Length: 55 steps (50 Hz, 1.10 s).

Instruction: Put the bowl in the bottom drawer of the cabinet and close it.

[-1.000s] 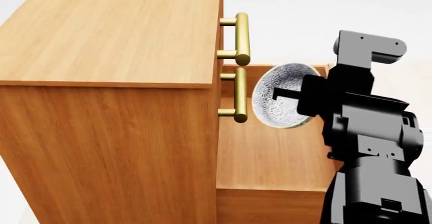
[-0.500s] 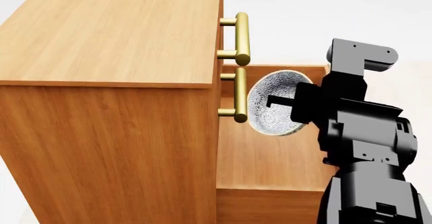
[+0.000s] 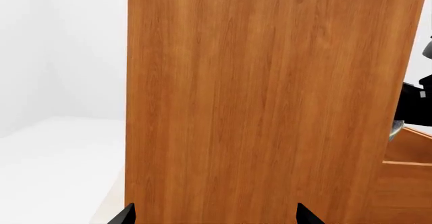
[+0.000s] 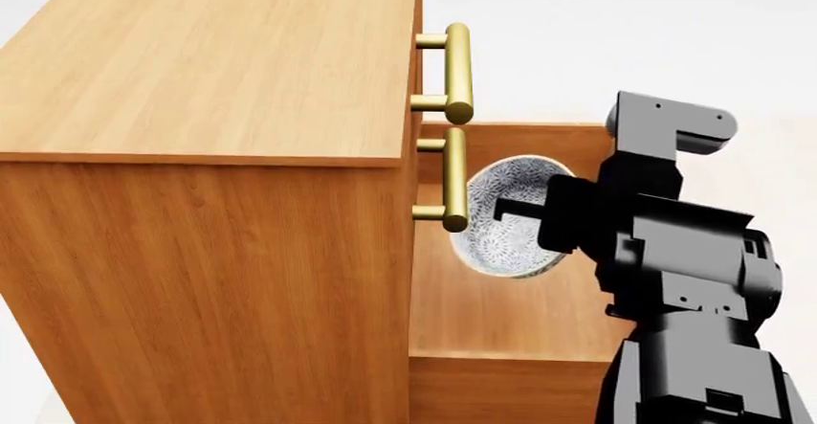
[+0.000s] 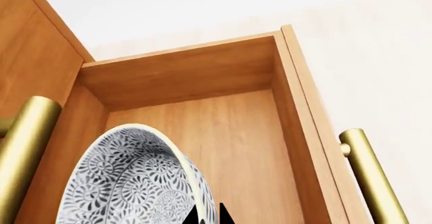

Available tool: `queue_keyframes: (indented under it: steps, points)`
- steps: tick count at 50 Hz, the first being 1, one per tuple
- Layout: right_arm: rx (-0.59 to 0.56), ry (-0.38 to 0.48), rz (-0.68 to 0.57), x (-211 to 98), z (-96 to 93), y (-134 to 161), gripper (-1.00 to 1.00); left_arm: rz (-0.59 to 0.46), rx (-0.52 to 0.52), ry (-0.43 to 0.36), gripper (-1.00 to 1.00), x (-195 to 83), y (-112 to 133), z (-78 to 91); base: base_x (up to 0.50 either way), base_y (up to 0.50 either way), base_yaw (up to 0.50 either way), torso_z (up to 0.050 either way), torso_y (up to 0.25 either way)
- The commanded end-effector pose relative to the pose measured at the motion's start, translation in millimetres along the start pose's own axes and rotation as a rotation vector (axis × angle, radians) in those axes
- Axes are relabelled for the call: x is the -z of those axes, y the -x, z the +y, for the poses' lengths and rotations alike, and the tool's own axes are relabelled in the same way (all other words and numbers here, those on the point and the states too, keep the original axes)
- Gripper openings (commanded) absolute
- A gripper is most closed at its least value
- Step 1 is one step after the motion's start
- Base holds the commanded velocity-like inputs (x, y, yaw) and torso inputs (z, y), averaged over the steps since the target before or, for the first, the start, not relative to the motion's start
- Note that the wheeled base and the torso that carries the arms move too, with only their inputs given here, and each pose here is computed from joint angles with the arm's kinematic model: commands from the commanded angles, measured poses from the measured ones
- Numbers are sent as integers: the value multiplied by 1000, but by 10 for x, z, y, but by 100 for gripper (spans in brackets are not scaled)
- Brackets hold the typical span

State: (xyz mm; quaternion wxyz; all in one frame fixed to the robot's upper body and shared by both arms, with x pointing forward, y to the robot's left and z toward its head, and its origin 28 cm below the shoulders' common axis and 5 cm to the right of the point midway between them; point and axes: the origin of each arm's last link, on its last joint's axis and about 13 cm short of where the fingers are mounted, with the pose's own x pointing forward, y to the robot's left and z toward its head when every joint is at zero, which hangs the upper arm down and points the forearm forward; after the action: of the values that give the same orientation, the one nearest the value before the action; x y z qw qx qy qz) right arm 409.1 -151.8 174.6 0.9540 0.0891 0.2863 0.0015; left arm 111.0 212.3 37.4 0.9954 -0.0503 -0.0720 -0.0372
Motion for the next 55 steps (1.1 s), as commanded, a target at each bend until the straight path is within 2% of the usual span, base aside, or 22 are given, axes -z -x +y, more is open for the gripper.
queue_keyframes:
  steps: [1, 7, 10, 17, 19, 35, 51, 52, 55]
  points:
    - [-27, -18, 32, 11, 18, 12, -100, 1, -2, 2, 100, 39, 3, 6, 0, 0, 0, 0, 0]
    - [-19, -20, 56, 44, 14, 9, -100, 1, -1, 2, 100, 40, 3, 5, 0, 0, 0, 0, 2]
    - [-12, -24, 66, 58, 12, 9, -100, 0, -1, 2, 100, -53, -13, -9, 0, 0, 0, 0, 0]
    - [-21, -39, 79, 63, 22, 13, -100, 0, -1, 2, 100, 39, 7, 10, 0, 0, 0, 0, 0]
    - [-29, -51, 83, 66, 24, 15, -100, 0, -1, 2, 100, -49, -9, -5, 0, 0, 0, 0, 0]
    - [-46, -125, 119, 110, 10, 23, -100, -1, -1, 2, 100, -50, -14, -10, 0, 0, 0, 1, 1]
    - [-54, -130, 127, 147, 7, 11, -100, -2, -1, 2, 100, -50, -15, -6, 0, 0, 0, 0, 0]
    - [-56, -119, 120, 136, 9, 10, 100, -1, -1, 3, 100, -50, -14, -6, 0, 0, 0, 0, 0]
    - [-45, -117, 112, 135, -1, 7, 100, -1, -1, 2, 100, -60, -10, -11, 0, 0, 0, 0, 0]
